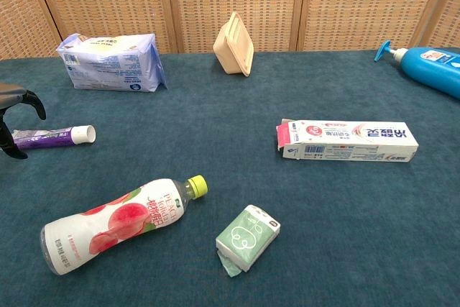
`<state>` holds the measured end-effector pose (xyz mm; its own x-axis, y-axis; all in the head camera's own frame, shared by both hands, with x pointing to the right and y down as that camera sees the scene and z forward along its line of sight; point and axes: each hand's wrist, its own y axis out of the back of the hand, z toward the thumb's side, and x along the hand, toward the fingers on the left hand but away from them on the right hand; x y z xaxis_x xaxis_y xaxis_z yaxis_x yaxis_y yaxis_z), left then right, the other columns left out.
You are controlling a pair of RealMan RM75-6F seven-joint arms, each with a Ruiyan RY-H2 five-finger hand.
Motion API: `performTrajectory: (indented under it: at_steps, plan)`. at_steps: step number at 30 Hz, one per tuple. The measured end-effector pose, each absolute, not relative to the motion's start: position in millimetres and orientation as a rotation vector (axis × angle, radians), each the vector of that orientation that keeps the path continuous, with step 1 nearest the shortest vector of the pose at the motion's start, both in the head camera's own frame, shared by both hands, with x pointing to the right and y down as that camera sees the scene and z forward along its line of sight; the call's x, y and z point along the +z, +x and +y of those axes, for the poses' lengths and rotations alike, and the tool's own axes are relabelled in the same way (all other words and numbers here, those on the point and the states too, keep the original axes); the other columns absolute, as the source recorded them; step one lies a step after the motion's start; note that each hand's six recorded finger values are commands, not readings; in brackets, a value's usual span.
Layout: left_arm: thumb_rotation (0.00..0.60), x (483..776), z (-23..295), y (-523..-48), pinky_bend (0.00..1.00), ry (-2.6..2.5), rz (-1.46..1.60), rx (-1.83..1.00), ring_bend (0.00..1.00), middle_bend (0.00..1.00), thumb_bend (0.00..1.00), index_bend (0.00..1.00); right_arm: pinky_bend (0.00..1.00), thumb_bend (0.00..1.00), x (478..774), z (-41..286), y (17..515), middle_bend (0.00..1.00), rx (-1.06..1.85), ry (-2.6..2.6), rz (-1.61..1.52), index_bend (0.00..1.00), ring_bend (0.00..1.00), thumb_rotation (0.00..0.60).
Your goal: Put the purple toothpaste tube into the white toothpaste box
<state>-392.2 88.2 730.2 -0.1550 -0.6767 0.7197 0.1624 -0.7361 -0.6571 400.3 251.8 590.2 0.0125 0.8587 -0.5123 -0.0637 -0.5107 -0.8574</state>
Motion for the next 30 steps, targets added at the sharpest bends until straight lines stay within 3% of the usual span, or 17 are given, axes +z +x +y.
performTrajectory:
  at_steps: [26,30]
  plan:
    - [0.6,747,84,-378,0.17,-1.541,0.571,-1.94,0.12,0.2,0.24,0.37,0.0,0.0,589,252,398,0.0,1.575,-1.557,-0.853,0.03,0.0,0.6]
    - [0.6,748,85,-379,0.19,-1.536,0.575,-1.941,0.15,0.23,0.3,0.41,0.0,0.0,589,252,398,0.0,1.575,-1.556,-0.855,0.03,0.0,0.6]
